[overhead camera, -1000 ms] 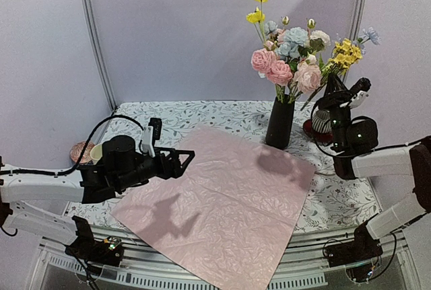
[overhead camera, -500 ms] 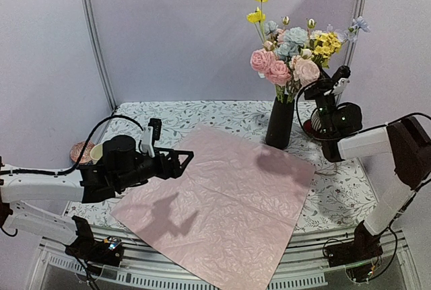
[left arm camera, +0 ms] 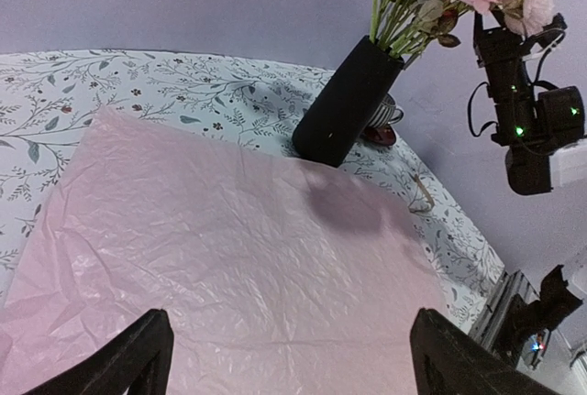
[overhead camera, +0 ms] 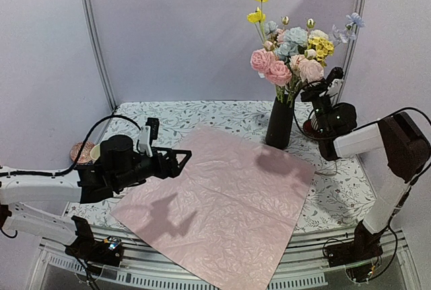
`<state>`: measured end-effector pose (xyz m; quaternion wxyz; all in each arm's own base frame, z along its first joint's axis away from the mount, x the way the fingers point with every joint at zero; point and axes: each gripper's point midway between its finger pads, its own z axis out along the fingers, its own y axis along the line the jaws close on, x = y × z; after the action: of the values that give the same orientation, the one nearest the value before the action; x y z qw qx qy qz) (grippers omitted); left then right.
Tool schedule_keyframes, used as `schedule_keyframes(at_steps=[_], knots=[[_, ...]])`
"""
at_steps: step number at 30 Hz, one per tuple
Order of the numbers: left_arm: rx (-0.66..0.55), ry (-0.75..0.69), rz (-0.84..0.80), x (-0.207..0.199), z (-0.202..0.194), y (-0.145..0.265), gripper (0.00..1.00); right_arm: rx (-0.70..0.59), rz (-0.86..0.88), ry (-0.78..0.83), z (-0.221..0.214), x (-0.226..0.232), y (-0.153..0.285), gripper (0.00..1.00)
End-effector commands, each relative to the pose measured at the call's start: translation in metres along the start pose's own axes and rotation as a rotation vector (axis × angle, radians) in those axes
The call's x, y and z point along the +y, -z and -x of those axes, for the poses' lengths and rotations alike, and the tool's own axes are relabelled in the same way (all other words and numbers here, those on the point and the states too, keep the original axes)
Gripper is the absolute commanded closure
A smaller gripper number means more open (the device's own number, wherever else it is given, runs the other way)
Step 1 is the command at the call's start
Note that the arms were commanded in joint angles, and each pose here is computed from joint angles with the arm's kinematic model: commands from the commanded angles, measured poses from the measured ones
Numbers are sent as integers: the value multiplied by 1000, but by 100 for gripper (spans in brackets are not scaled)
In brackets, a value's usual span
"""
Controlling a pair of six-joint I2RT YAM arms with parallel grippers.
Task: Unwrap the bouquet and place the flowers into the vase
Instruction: Pass from the right arm to the left
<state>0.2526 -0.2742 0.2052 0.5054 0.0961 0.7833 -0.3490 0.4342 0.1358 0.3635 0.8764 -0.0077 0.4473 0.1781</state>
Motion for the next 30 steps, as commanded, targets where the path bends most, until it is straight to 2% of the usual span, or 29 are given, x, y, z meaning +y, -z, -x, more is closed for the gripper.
schedule_keyframes(at_steps=[1, 12, 23, 28, 30], knots=[[1, -6, 28, 10, -2, 3, 8, -287, 42, -20, 66, 6, 1, 97], [9, -4, -1, 5, -4, -1, 8, -324, 61, -6, 92, 10, 8, 97], [43, -9, -84, -12, -8, -12, 8, -250, -9, -119, 121, -8, 102, 97], [78, -31, -204, -37, -10, -18, 11, -219, 40, -176, 129, -2, 144, 97], [91, -37, -269, -50, -12, -19, 12, -166, 101, -220, 128, 8, 152, 97]])
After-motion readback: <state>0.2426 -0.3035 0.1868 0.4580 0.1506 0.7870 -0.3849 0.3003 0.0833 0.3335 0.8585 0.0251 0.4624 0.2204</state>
